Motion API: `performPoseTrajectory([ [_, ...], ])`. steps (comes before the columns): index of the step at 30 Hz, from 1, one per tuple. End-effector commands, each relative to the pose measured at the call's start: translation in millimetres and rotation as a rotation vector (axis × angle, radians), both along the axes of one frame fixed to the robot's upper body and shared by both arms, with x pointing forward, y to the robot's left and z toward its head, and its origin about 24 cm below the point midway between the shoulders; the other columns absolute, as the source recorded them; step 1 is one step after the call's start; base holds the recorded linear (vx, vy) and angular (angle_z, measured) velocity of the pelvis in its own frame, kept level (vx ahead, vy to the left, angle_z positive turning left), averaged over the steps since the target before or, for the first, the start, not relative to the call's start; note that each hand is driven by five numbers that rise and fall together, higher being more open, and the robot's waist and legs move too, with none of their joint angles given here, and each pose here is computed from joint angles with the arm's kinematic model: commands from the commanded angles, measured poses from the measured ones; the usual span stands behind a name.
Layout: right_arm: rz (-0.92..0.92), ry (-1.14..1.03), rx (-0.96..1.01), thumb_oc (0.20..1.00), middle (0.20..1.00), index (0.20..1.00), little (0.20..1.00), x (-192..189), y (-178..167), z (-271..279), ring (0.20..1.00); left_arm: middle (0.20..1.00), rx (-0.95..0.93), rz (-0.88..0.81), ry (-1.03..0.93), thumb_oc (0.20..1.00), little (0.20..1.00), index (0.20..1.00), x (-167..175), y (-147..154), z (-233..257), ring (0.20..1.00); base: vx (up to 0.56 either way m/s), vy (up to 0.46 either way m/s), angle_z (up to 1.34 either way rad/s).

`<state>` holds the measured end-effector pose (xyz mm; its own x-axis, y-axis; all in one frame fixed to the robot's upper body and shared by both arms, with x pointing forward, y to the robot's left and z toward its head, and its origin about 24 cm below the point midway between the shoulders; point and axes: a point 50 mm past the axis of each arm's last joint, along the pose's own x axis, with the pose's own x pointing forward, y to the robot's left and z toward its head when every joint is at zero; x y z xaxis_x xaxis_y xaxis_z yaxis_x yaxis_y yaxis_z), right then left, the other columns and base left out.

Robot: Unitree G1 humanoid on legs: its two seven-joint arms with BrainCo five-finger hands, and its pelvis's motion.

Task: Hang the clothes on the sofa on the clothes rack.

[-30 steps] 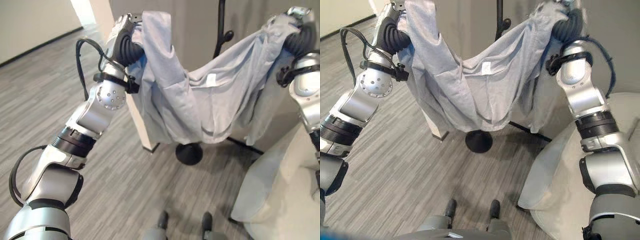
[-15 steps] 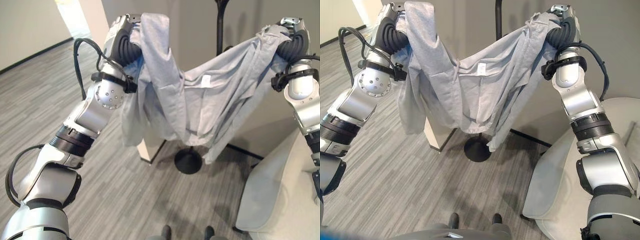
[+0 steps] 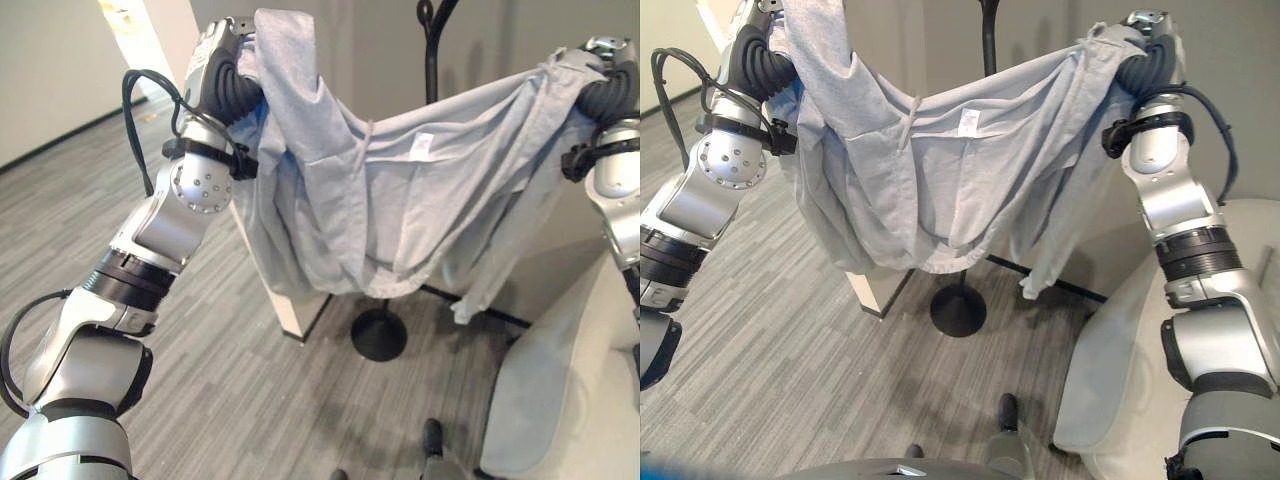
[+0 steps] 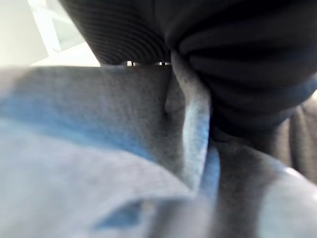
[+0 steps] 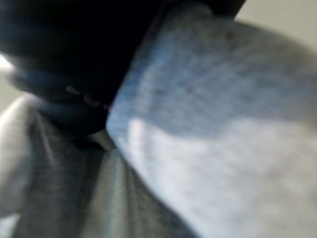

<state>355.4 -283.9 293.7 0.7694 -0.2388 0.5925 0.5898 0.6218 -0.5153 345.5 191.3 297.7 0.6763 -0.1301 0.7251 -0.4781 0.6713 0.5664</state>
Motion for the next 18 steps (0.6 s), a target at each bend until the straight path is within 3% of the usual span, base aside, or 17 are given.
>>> performPoseTrajectory([
  [1,-0.067,-0.153,-0.058,0.200,0.200,0.200,0.200,-16,-15,54,0.200,0.200,-0.050,0.051,-0.142,0.200,0.200,0.200,1,8,46,0.200,0.09,-0.303,0.41],
  [8,-0.103,-0.164,-0.101,0.200,0.200,0.200,0.200,-20,-23,75,0.200,0.200,-0.033,0.125,-0.101,0.200,0.200,0.200,11,19,45,0.200,0.08,-0.277,0.37],
  [18,-0.120,-0.120,-0.086,0.200,0.200,0.200,0.200,-13,-26,72,0.200,0.200,-0.060,0.109,-0.034,0.200,0.200,0.200,18,15,26,0.200,0.04,-0.128,0.23],
])
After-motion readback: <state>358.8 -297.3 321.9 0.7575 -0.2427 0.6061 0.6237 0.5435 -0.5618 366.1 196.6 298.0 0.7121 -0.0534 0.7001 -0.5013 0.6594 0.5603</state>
